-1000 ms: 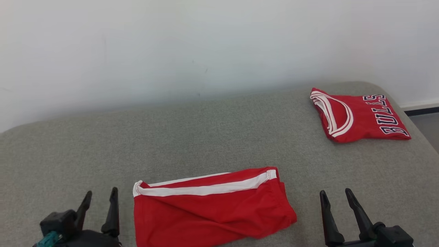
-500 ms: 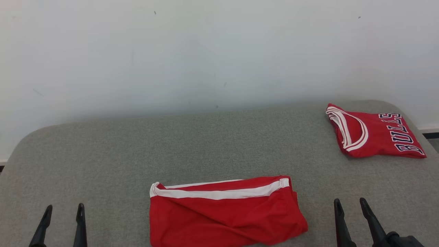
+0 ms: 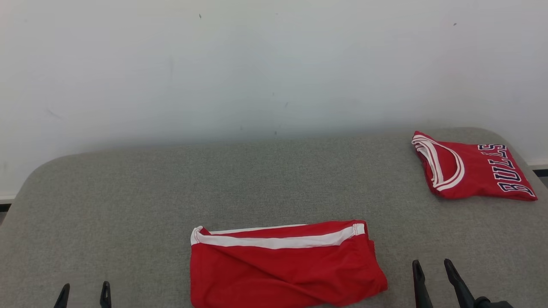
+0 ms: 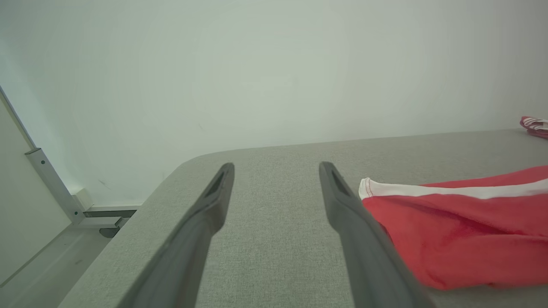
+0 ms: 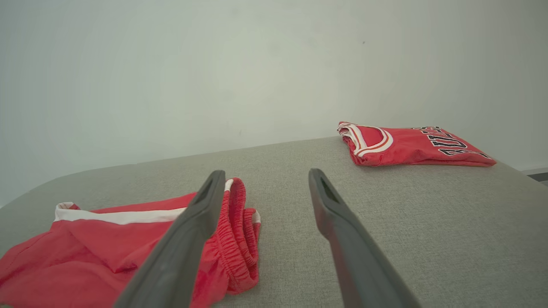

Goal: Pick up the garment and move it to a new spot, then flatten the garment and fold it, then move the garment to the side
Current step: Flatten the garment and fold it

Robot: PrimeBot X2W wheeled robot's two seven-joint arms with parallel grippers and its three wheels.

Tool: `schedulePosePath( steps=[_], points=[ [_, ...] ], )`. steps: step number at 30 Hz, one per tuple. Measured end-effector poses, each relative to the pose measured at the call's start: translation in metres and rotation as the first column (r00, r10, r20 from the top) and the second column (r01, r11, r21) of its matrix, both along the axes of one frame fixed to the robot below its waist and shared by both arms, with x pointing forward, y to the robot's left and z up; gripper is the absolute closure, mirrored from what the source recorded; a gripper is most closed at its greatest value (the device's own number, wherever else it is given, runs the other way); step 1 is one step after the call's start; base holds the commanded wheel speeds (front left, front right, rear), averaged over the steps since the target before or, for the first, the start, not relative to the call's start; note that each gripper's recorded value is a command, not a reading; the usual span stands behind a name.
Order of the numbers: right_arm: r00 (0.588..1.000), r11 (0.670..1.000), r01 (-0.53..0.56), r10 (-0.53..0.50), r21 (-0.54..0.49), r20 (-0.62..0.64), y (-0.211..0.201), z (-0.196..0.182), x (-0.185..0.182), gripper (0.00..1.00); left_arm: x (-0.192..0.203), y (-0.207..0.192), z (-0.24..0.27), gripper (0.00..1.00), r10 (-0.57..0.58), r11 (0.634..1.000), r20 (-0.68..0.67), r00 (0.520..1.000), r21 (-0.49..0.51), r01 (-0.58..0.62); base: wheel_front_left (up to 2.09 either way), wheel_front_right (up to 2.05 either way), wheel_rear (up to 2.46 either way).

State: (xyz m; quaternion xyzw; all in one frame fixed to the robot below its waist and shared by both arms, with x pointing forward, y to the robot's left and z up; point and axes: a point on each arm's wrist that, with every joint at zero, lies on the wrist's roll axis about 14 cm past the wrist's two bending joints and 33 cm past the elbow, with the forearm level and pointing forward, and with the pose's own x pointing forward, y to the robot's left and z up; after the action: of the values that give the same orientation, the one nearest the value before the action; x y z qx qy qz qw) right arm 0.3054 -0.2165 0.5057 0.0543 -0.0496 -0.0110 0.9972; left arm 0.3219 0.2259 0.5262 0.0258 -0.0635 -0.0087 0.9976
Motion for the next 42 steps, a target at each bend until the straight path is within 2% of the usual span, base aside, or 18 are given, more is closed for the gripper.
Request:
schedulePosePath(
  steps=[10,18,23,28,37,42],
  points=[
    [0.998,0.999,-0.05,0.05,-0.018,-0.03,0.012,-0.005,0.013,0.0,-0.001,0.011,0.002,0.0,0.032,0.999,0.01,0.999,-0.002,-0.032,0.0,0.0,0.0],
    [0.987,0.991,-0.122,0.116,-0.056,-0.115,0.025,-0.009,0.049,0.0,0.001,0.008,0.0,0.0,0.029,0.999,0.007,1.0,-0.015,-0.029,0.0,0.0,0.0],
    [0.959,0.981,-0.179,0.157,-0.079,-0.234,0.041,-0.03,0.08,0.0,0.005,0.009,-0.001,0.0,0.027,0.999,0.003,1.0,-0.023,-0.027,0.0,0.0,0.0],
    [0.927,0.98,-0.181,0.141,-0.087,-0.346,0.038,-0.06,0.09,0.0,0.003,0.013,-0.004,0.0,0.039,0.999,-0.006,0.999,-0.026,-0.039,0.0,0.0,0.0],
    [0.86,0.992,-0.124,0.099,-0.016,-0.501,0.029,-0.114,0.074,0.0,-0.001,0.022,-0.011,0.0,0.064,0.997,-0.026,0.998,-0.035,-0.065,0.0,0.0,0.0],
    [0.846,0.992,-0.12,0.115,0.025,-0.521,0.039,-0.121,0.073,0.0,0.002,0.02,-0.014,0.0,0.059,0.997,-0.037,0.998,-0.037,-0.061,0.0,0.0,0.0]
  ],
)
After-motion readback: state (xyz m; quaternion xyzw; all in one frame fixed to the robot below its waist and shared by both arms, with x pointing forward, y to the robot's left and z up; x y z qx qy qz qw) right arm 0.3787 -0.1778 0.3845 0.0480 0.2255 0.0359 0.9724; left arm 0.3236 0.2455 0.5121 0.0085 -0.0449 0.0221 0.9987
